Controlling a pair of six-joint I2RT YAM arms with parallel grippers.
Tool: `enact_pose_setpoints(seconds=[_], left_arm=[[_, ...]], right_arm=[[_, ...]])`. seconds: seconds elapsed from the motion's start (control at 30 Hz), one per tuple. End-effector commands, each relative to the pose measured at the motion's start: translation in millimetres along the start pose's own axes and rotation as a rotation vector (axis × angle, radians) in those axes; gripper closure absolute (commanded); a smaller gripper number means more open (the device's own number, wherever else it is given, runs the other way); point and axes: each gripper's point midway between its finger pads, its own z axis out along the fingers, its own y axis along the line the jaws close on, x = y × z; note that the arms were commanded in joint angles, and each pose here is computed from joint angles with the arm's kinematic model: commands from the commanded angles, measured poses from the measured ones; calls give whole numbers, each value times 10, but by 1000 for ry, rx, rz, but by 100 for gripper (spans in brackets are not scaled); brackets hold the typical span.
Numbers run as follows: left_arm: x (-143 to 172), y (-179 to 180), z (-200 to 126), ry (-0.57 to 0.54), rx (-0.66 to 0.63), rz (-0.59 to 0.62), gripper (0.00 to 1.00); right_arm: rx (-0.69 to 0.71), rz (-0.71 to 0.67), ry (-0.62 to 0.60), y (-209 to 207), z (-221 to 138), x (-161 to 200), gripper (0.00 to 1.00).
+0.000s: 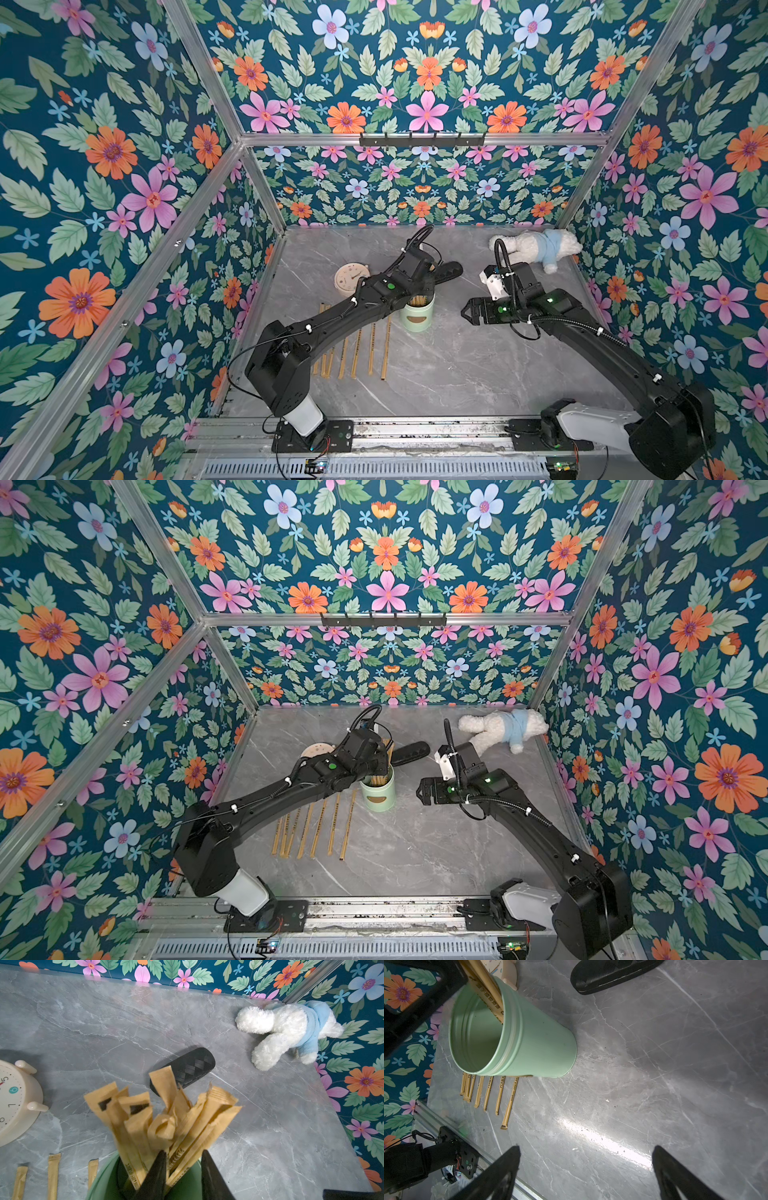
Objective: Take the straws out of the storage container
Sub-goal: Pick up the straw from the container.
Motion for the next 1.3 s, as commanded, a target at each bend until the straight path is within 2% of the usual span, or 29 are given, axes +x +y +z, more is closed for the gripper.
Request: enact_pose_setpoints(seconds=[0.0, 0.33, 1.03, 1.27], left_arm=[[-26, 48, -14, -9, -28, -2, 68], [13, 127, -78, -7, -55, 1, 68], [-16, 120, 65, 8, -94, 52, 69], [-17, 112, 49, 11, -91, 55, 81]], right_arm=[[-4, -2, 3, 4, -1, 14, 1], [-8, -2, 10, 12, 8, 22, 1], [-16, -1, 10, 27, -2, 29, 1], [-14, -1, 17, 20, 20, 32, 1]])
